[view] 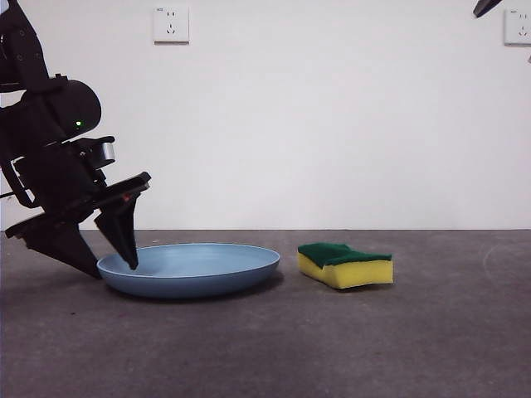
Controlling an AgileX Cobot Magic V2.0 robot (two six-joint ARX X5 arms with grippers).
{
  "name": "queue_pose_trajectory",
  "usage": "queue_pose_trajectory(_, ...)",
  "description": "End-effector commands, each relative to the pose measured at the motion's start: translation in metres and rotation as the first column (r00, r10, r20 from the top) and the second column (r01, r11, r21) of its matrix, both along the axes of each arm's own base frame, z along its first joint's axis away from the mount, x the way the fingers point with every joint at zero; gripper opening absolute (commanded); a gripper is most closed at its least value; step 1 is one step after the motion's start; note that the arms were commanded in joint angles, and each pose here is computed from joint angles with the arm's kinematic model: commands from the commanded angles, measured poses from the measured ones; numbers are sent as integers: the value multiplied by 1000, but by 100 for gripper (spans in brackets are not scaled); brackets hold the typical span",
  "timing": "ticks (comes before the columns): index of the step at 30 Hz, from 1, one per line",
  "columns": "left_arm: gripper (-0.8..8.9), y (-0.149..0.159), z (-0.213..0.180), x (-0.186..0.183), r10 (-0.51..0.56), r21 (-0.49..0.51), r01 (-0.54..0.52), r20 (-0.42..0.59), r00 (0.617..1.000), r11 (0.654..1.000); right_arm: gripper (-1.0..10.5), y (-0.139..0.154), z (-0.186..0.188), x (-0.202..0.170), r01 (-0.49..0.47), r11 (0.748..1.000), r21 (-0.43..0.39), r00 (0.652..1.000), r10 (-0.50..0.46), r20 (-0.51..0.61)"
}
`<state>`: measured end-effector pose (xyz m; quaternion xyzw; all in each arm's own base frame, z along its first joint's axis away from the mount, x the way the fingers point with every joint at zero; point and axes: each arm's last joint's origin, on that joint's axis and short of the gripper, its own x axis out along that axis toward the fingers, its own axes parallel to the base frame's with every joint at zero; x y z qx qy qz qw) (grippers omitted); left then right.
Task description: Pick up the plate,pick up the cloth,clean the plate with the cloth
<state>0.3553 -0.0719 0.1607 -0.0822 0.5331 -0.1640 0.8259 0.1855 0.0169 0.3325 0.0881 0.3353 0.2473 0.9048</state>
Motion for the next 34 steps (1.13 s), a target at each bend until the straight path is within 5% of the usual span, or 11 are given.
queue_pose_trajectory(1, -7, -5, -8, -1, -58, 28, 58, -1, 998, 998, 406, 1, 0, 0, -1, 1000, 3, 1000, 1, 1)
queue_pose_trajectory(7, -8, -4, 3, -3, -80, 34, 79, 34, 996, 996, 372, 4, 0, 3, -5, 1000, 8, 1000, 5, 1)
queue_pose_trajectory(15, -8, 2, 82, -29, -75, 43, 66, 257, 963, 997, 333, 24, -3, 24, -73, 997, 5, 997, 73, -33)
queue_pose_trajectory(24, -8, 15, 161, -97, -87, 61, 68, 412, 907, 996, 333, 73, -9, 65, -97, 980, -174, 995, 92, -39)
queue_pose_trajectory(34, -8, 21, 171, -126, -88, 90, 59, 366, 927, 994, 333, 134, -70, 132, -194, 918, -347, 978, 151, -146)
